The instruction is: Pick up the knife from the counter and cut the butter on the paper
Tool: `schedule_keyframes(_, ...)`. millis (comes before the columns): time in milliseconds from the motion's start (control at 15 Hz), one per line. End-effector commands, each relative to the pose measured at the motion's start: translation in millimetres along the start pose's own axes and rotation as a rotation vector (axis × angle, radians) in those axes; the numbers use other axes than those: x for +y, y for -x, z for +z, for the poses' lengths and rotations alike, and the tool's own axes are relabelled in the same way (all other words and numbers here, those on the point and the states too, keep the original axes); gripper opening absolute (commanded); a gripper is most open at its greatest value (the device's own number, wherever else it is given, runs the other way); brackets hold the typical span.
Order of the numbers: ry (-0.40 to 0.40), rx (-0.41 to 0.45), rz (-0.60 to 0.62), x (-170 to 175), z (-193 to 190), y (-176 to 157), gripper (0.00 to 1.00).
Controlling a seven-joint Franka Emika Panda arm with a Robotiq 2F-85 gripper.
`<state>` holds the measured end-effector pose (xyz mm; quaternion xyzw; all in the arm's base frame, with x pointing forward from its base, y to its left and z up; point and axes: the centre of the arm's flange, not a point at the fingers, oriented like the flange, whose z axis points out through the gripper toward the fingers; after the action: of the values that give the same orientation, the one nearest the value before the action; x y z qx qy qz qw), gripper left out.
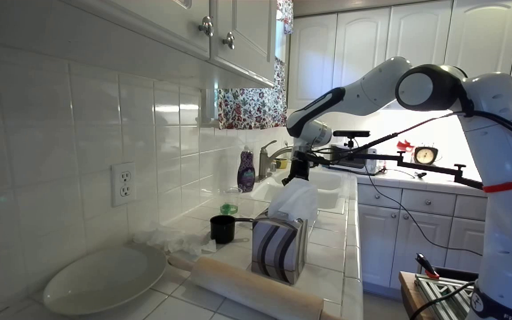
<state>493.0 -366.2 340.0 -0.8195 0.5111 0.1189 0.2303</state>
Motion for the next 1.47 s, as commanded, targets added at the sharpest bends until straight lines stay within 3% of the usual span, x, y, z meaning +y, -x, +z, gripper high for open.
schedule_keyframes(0,-0.012,-0.028,0.028,-7,-2,-14,0.01)
schedule_keyframes(1400,0.008,-0.049,0.062,-11,6,-26,0.01)
